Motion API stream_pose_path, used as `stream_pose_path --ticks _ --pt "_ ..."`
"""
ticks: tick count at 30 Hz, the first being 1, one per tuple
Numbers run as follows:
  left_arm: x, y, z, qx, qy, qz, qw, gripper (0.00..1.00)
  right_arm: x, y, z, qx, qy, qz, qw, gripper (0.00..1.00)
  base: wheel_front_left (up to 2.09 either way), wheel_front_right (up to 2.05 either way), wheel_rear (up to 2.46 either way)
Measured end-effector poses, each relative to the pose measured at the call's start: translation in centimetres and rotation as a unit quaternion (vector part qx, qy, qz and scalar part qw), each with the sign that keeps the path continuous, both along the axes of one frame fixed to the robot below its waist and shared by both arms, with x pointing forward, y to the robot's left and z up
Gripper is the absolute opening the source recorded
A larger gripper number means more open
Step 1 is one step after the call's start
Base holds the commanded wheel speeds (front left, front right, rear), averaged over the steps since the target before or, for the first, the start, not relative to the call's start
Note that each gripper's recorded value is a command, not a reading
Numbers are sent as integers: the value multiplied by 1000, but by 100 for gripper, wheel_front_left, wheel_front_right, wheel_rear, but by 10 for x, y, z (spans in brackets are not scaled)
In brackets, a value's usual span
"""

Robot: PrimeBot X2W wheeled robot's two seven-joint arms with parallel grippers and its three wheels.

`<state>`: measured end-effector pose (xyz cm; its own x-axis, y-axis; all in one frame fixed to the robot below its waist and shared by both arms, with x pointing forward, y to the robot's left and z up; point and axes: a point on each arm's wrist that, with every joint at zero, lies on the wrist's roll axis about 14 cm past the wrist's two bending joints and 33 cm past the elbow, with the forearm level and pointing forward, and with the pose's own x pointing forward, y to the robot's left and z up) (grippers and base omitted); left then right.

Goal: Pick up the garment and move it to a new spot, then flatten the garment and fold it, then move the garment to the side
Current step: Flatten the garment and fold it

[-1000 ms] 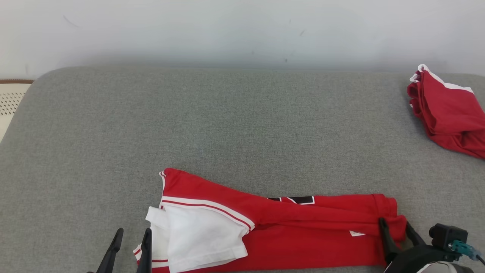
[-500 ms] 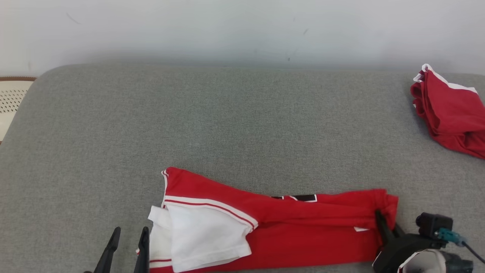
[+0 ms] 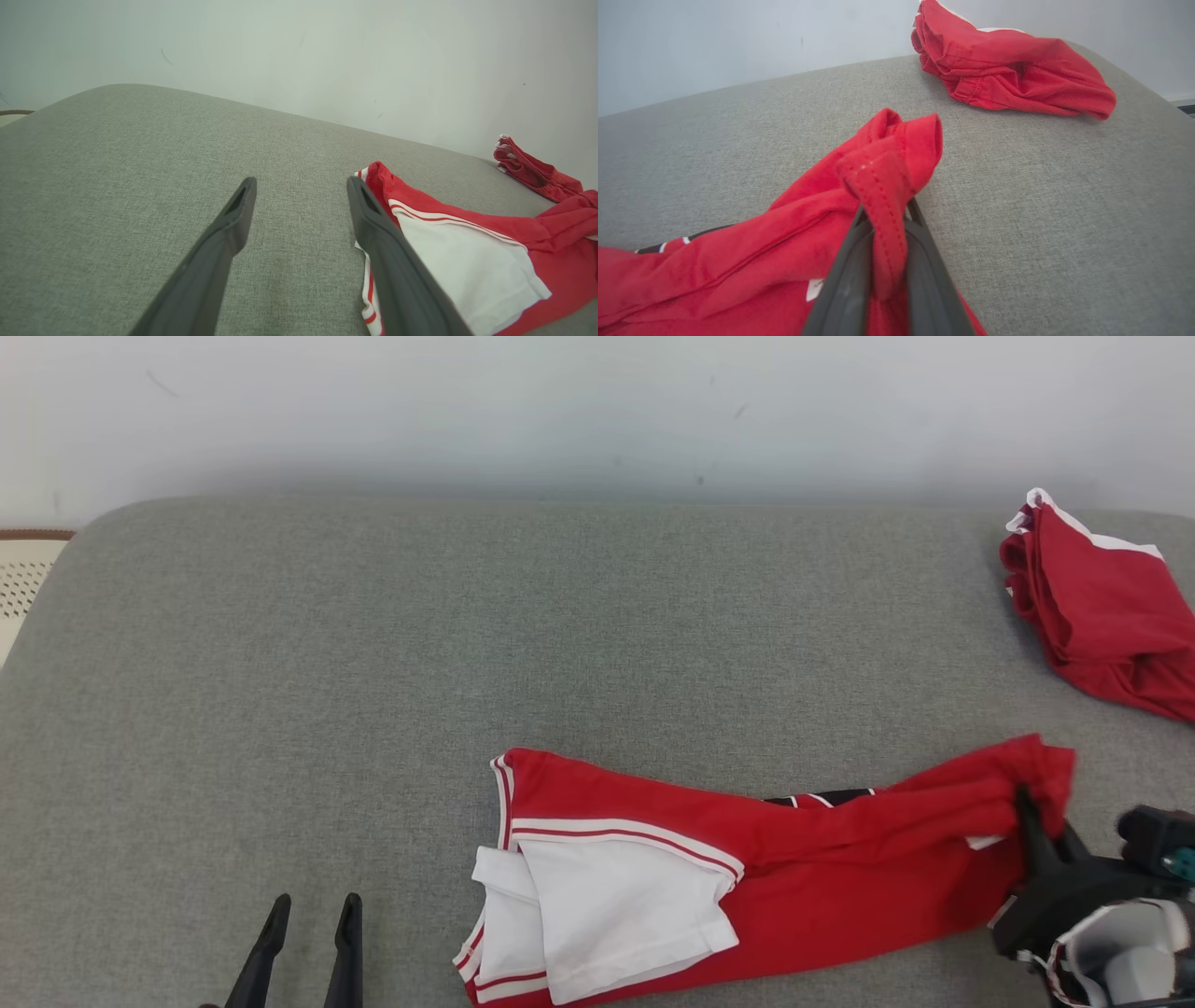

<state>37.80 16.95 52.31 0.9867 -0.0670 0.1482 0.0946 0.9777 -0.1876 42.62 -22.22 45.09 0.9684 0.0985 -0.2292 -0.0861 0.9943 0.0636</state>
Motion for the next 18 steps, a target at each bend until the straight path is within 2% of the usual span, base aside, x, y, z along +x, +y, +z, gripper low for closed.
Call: stream_pose_path --ticks 5,10,18 --pt "1 2 1 0 -2 3 1000 100 0 50 21 62 -18 54 996 0 0 0 0" --pt "-1 6 5 0 -7 10 1000 100 -14 104 45 123 -21 127 984 0 0 0 0" --pt "-9 17 9 -5 -13 29 999 100 -48 190 74 219 -10 241 945 0 0 0 0"
